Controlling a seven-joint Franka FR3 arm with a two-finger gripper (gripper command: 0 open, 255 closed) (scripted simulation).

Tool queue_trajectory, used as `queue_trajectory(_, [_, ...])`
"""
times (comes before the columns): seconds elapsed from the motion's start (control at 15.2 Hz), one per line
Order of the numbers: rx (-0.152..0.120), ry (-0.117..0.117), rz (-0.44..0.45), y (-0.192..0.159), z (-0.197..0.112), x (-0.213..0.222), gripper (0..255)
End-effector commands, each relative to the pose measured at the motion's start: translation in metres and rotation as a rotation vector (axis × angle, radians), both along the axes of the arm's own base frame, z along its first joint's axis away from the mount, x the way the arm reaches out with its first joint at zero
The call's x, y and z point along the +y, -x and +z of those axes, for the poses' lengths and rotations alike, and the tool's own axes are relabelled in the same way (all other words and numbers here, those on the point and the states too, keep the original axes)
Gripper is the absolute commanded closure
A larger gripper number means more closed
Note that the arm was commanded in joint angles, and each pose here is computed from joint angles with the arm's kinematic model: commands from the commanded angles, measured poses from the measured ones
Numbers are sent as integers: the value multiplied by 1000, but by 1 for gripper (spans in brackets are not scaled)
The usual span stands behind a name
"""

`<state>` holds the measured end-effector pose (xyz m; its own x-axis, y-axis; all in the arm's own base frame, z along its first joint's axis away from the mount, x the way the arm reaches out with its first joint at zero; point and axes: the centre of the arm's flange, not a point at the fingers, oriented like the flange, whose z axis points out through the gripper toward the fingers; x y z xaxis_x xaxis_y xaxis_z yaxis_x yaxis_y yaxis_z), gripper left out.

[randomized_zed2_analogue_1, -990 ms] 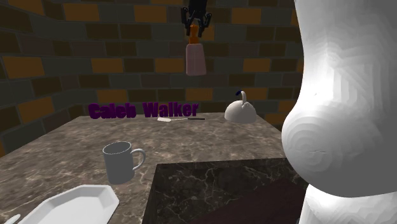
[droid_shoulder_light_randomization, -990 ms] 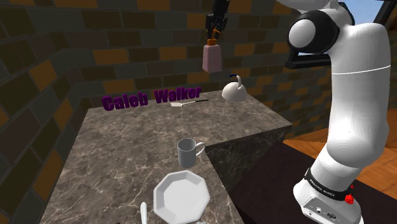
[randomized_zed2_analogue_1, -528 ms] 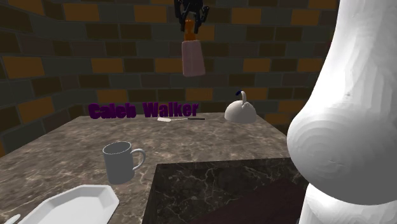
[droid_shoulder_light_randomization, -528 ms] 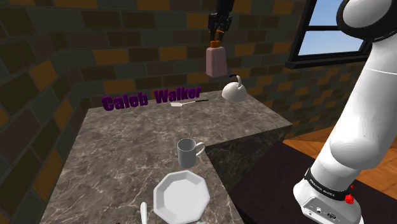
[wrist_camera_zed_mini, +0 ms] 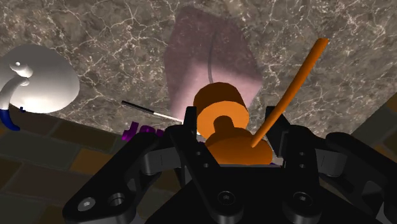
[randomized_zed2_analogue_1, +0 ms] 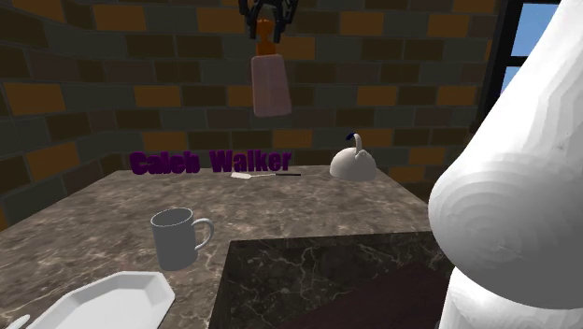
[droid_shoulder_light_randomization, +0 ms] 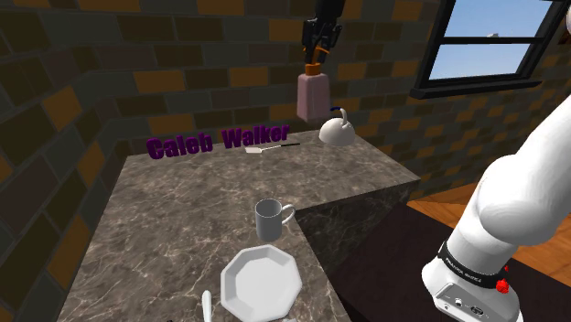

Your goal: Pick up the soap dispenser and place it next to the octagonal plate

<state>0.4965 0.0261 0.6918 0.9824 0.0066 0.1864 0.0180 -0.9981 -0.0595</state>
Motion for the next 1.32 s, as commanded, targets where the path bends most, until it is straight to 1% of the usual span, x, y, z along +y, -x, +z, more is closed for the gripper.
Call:
queue_trajectory(0.0, [0, 1, -1, 21, 1, 17, 255])
queue_trajectory(1.25, [0, 1, -1, 210, 1, 182, 255])
